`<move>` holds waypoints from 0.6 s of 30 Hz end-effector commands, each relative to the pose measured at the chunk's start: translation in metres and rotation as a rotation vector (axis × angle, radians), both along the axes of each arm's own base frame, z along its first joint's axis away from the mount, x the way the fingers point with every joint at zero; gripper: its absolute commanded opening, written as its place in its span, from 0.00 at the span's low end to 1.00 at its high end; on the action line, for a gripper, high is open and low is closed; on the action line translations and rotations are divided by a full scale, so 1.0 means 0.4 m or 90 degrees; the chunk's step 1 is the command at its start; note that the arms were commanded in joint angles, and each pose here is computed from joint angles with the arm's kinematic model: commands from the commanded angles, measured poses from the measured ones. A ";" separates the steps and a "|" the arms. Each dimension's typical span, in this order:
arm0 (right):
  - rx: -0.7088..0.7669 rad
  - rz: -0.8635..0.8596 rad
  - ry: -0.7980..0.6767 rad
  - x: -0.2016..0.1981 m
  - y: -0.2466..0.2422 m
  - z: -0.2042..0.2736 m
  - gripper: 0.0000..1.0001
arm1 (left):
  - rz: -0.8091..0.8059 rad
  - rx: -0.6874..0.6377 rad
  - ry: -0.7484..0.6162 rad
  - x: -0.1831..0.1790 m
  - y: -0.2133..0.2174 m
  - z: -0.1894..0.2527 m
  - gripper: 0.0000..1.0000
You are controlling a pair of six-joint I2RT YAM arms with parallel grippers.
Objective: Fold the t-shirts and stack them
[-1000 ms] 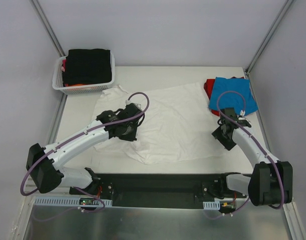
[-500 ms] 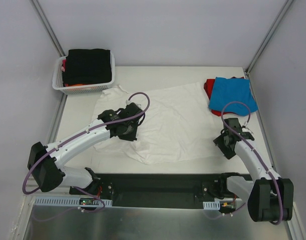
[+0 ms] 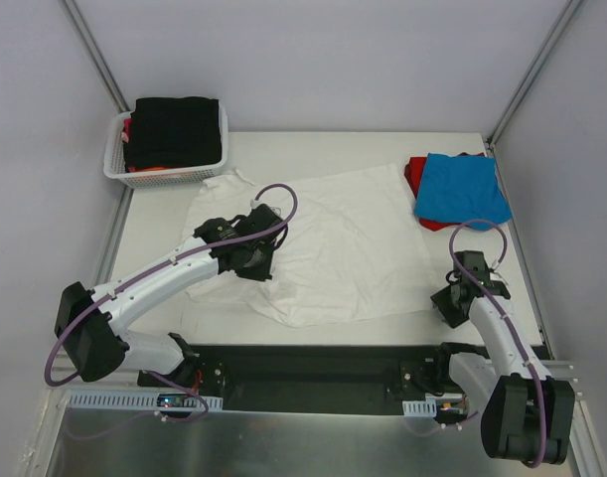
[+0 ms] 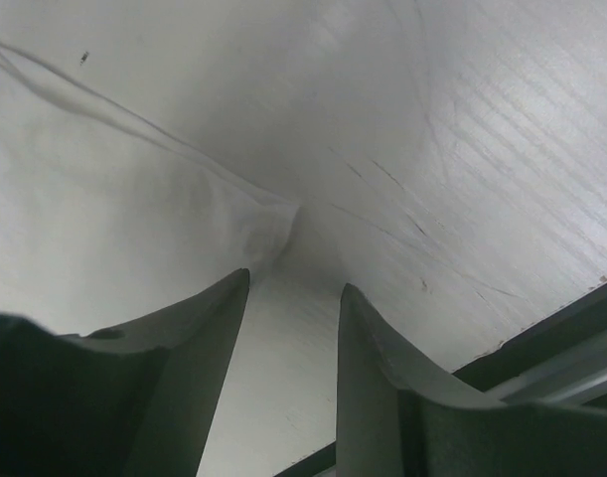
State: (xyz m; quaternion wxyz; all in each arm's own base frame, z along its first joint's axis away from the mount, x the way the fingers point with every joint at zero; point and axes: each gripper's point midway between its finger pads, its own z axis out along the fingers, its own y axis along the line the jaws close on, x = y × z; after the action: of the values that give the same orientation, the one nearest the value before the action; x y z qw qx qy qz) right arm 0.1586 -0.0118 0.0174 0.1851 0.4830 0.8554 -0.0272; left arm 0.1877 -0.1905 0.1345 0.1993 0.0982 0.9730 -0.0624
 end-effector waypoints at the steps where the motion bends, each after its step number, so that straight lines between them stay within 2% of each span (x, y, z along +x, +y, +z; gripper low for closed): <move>1: 0.001 0.003 -0.023 0.023 -0.002 0.015 0.33 | -0.005 -0.003 -0.006 0.004 0.006 0.013 0.00; 4: -0.002 0.009 -0.022 0.028 -0.003 0.019 0.04 | -0.005 -0.003 -0.004 0.001 0.009 0.011 0.00; 5: -0.002 0.009 -0.022 0.029 -0.004 0.021 0.01 | -0.005 -0.002 -0.002 0.001 0.009 0.009 0.00; 10: -0.019 0.016 -0.023 0.026 -0.014 0.038 0.01 | -0.005 -0.004 -0.003 0.002 0.007 0.012 0.00; 17: -0.053 0.033 -0.050 0.035 -0.034 0.125 0.01 | -0.003 -0.006 -0.010 0.008 0.004 0.020 0.00; 18: -0.054 0.038 -0.043 0.035 -0.035 0.125 0.13 | 0.000 -0.008 -0.007 0.008 0.002 0.018 0.00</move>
State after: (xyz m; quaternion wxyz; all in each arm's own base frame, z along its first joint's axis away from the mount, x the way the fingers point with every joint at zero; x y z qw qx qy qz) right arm 0.1703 -0.0161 0.0458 0.2191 0.4613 0.8595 -0.0223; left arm 0.1876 -0.1903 0.1343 0.1991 0.0997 0.9729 -0.0618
